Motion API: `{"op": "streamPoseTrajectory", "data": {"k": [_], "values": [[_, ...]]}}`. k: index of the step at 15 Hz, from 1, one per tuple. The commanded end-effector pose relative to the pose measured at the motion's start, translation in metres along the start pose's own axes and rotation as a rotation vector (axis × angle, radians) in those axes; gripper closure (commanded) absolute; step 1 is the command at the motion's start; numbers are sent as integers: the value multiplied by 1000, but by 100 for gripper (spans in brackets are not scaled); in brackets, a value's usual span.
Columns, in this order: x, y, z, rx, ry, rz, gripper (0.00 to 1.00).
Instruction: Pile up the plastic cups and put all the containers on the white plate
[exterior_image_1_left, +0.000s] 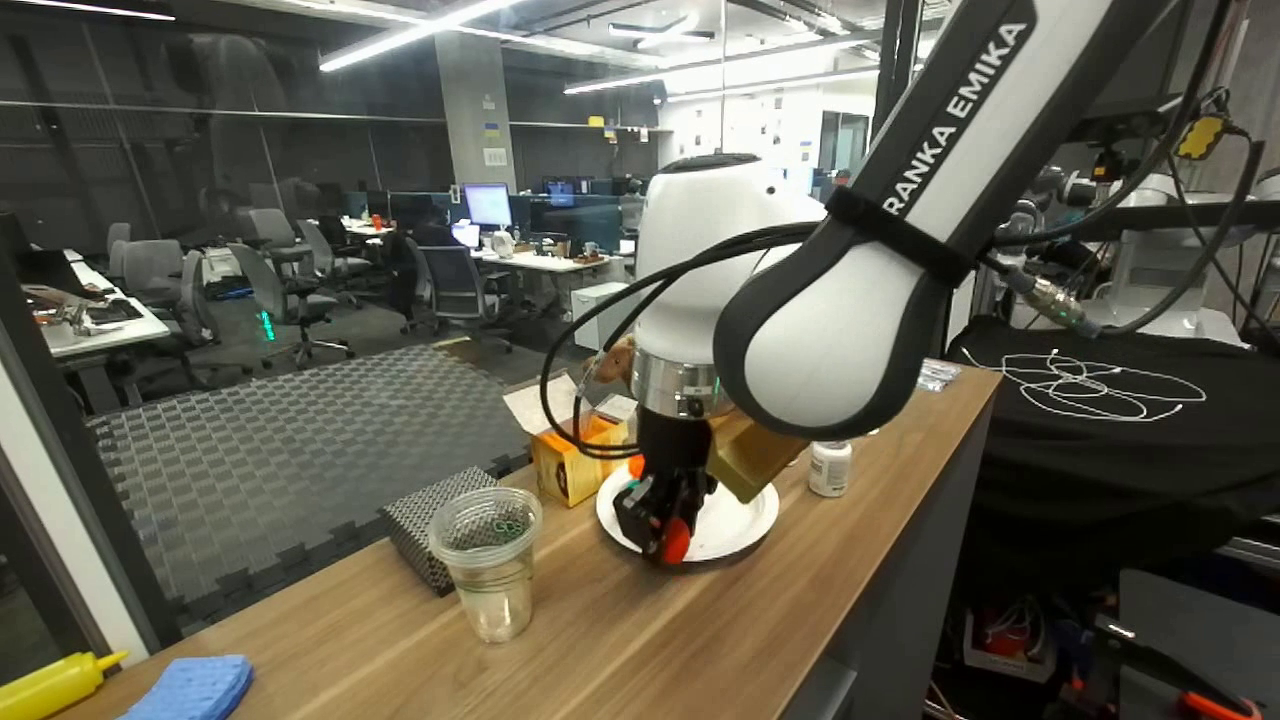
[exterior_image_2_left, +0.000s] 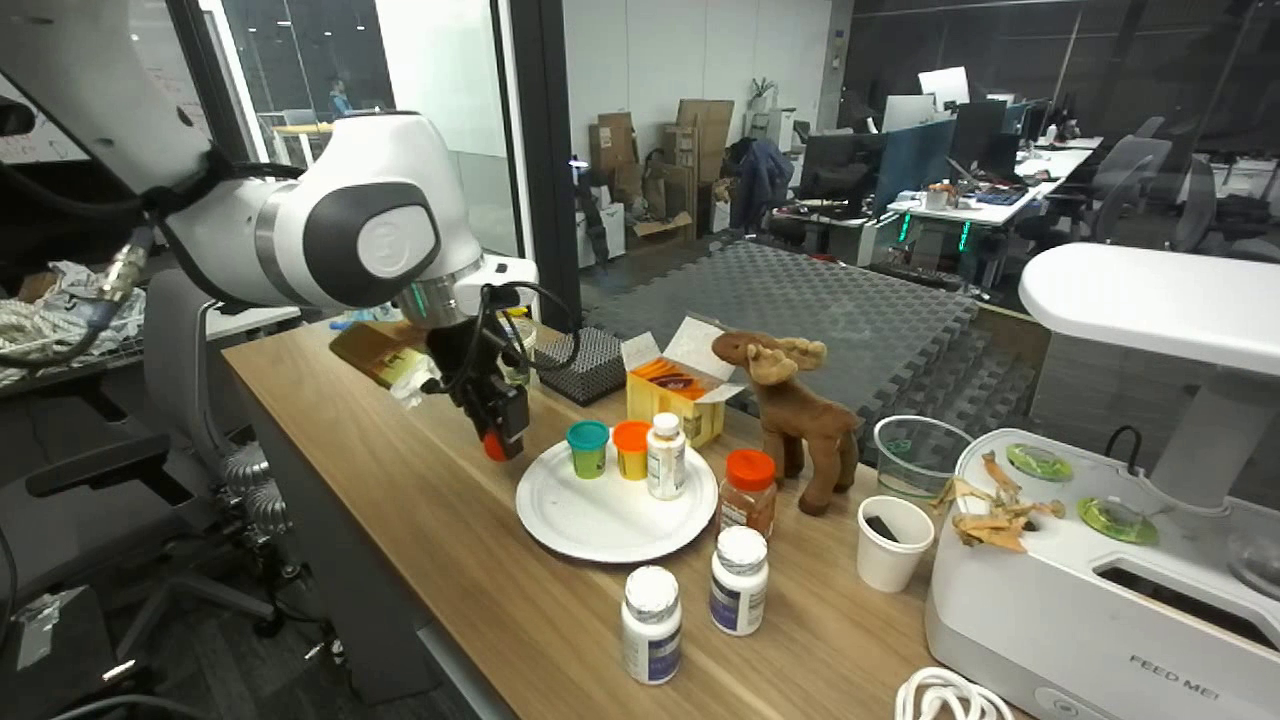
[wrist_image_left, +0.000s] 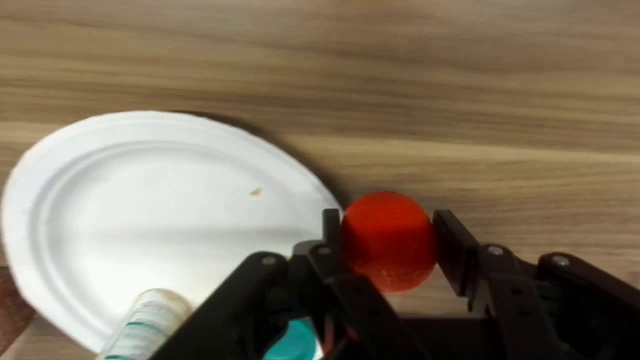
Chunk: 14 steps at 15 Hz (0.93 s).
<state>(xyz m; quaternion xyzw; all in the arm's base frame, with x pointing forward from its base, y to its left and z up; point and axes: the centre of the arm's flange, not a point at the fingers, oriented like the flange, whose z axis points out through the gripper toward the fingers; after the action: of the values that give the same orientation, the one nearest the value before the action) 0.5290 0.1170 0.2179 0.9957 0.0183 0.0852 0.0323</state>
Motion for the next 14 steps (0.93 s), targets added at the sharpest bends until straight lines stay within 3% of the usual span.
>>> {"op": "streamPoseTrajectory", "data": {"k": [1, 5, 14], "values": [[13, 19, -7, -100, 77, 99, 71], [21, 30, 4, -135, 72, 140, 71], [10, 16, 37, -122, 5, 136, 71]]}}
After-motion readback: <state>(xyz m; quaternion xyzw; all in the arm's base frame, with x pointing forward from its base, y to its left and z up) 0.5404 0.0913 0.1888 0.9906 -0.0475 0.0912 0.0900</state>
